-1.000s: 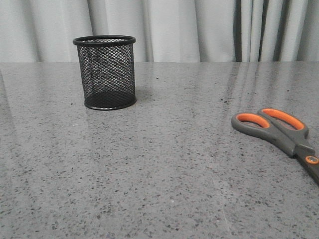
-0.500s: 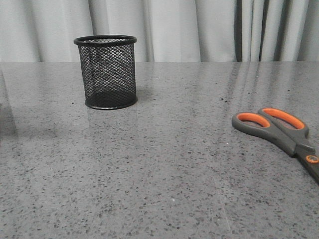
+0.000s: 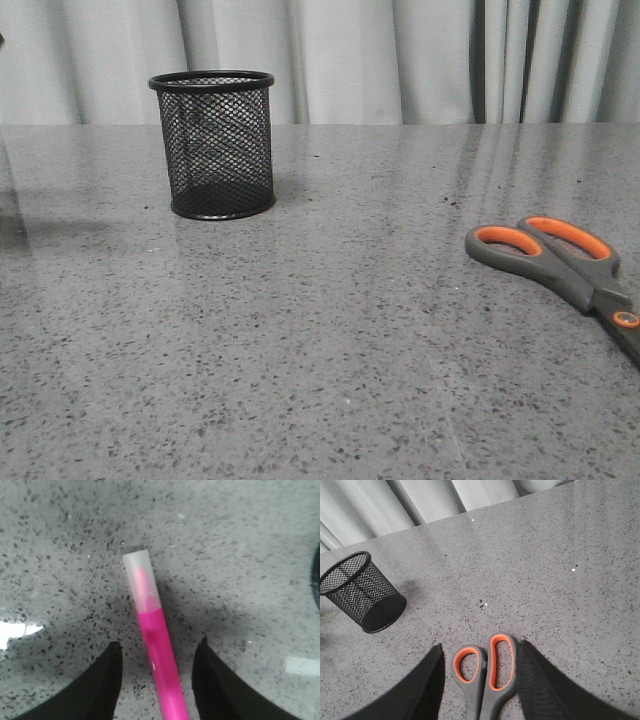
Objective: Put pen and scissors into bin
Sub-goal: 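Lower the left gripper over the pink marker and close on it, then lift the pink marker and drop it into the black mesh holder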
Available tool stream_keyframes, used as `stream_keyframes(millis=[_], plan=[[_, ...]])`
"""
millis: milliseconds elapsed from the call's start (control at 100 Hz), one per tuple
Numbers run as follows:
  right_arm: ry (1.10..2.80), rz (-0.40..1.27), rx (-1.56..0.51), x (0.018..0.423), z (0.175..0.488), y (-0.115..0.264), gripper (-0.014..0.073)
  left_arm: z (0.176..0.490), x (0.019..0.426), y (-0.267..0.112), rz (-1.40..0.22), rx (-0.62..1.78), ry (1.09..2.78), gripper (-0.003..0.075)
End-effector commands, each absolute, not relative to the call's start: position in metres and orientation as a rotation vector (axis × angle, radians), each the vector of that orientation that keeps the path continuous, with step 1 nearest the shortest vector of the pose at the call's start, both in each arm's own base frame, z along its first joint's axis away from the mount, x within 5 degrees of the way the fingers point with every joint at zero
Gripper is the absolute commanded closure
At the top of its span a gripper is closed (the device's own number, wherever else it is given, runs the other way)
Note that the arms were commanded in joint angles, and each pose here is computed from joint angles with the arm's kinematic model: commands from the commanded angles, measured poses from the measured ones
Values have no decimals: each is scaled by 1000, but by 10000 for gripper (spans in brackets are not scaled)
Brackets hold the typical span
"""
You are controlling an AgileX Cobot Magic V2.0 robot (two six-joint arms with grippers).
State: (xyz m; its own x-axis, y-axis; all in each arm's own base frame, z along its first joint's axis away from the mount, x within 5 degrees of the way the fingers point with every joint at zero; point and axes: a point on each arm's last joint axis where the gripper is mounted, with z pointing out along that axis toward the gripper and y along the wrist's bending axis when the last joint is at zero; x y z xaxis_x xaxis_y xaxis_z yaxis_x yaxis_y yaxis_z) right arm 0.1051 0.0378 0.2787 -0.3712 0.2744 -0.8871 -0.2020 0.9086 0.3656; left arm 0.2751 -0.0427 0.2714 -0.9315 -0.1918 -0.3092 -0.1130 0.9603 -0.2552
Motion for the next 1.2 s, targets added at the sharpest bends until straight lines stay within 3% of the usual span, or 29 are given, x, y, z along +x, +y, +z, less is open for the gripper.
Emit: stream_keyframes(millis=[0, 420, 520, 620, 670, 830, 1030, 1190], plan=[[1794, 520, 23, 108, 297, 40, 297, 282, 281, -48, -357, -250, 2717, 426], [1804, 516, 25, 108, 296, 40, 297, 252, 295, -61, -211, -209, 2800, 433], [1810, 513, 26, 108, 295, 40, 297, 247, 296, -62, -201, -206, 2826, 533], [1815, 511, 27, 108, 295, 40, 297, 248, 298, -62, -203, -160, 2801, 741], [1819, 509, 28, 108, 294, 39, 297, 252, 299, -63, -220, -146, 2765, 738], [1821, 508, 28, 108, 294, 39, 297, 295, 302, -69, -377, -87, 2432, 739], [1821, 508, 28, 108, 294, 39, 297, 382, 283, -85, -539, -78, 1792, 738], [1822, 508, 28, 108, 294, 40, 297, 399, 271, -122, -611, -26, 1609, 738]])
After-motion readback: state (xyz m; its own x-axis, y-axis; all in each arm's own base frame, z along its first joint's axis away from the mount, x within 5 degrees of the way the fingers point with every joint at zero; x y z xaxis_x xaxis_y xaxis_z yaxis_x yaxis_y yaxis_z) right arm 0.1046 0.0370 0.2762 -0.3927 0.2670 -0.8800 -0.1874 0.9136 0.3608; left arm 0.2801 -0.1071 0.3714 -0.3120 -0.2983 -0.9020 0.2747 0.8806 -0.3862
